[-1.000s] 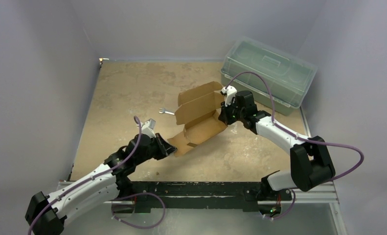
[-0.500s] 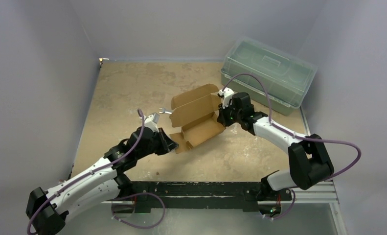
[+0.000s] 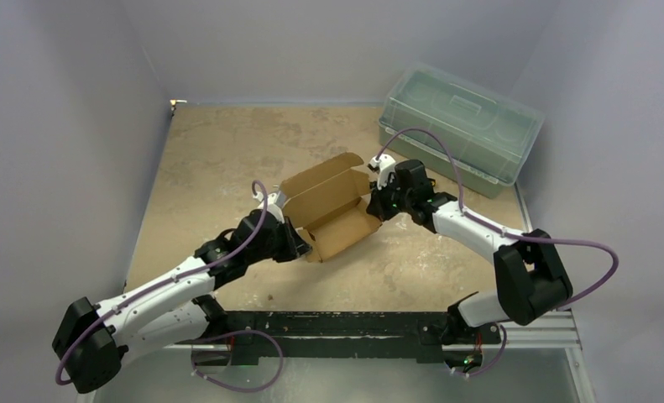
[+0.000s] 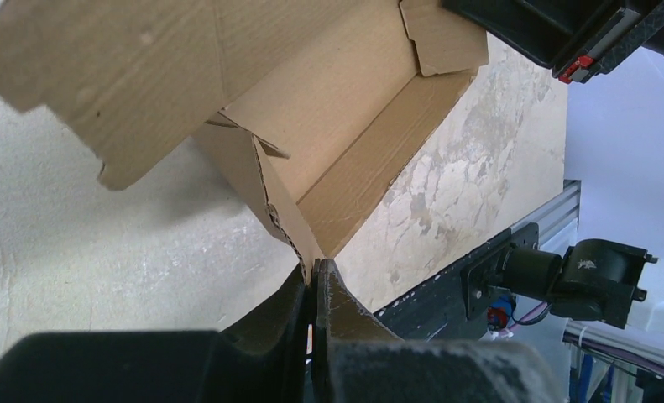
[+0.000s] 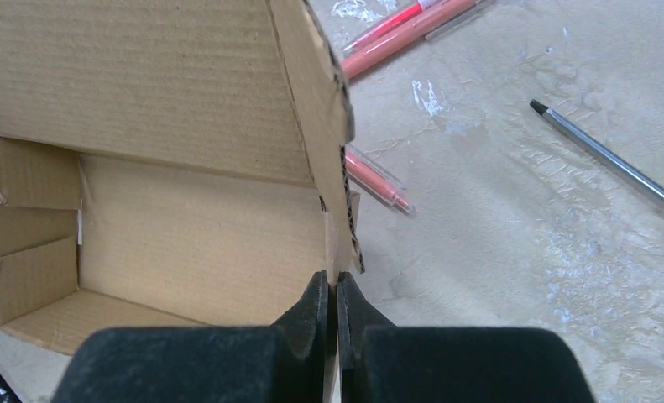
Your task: Fold the paper box
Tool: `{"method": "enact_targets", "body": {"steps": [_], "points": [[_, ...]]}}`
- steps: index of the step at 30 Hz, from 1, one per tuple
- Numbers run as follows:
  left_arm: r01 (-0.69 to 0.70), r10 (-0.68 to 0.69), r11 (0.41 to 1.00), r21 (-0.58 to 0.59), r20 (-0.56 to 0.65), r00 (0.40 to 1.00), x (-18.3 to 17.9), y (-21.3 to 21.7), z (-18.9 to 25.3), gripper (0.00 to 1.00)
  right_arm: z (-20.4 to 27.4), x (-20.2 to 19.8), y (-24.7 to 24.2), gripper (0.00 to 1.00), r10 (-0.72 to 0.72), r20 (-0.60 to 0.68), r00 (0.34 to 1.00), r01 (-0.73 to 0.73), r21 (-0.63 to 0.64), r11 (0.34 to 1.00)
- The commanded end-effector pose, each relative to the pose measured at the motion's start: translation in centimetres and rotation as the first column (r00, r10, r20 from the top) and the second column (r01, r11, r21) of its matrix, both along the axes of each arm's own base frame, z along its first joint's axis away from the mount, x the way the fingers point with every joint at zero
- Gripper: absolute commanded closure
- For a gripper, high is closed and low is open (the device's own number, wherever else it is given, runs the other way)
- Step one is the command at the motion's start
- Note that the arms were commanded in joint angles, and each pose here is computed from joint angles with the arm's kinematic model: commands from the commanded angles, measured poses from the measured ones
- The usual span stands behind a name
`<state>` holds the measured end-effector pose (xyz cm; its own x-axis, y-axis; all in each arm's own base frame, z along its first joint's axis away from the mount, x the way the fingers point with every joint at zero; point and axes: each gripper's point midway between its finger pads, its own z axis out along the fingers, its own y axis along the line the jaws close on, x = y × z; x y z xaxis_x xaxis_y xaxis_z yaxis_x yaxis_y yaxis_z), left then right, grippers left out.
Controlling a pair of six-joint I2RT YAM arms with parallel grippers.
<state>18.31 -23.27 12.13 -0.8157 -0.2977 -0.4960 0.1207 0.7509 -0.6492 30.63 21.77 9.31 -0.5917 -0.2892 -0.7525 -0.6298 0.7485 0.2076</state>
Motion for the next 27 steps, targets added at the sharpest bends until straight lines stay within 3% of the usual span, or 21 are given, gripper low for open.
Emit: {"method": "enact_targets", "body": {"steps": [1,5,16,27], "points": [[0.035,-0.03,0.998,-0.044,0.092,0.995,1.5,-1.7,2.6,1.0,0.3,-1.2,1.6,0.98,0.089,-0.031,0.996,-0.087,0.047,0.995],[0.034,-0.032,0.999,-0.025,0.078,0.996,1.8,-1.9,1.8,0.97,0.0,-1.1,1.5,0.98,0.083,-0.044,0.996,-0.081,0.037,0.996],[-0.011,0.01,1.0,0.004,0.08,0.997,1.8,-0.6,1.4,0.78,-0.3,-0.9,1.3,0.98,0.07,-0.049,0.996,-0.069,0.022,0.997],[-0.04,0.045,0.998,-0.056,0.093,0.995,2.2,-0.8,1.7,0.73,-0.5,-0.9,1.3,0.98,0.07,-0.058,0.996,-0.069,0.017,0.997]]}}
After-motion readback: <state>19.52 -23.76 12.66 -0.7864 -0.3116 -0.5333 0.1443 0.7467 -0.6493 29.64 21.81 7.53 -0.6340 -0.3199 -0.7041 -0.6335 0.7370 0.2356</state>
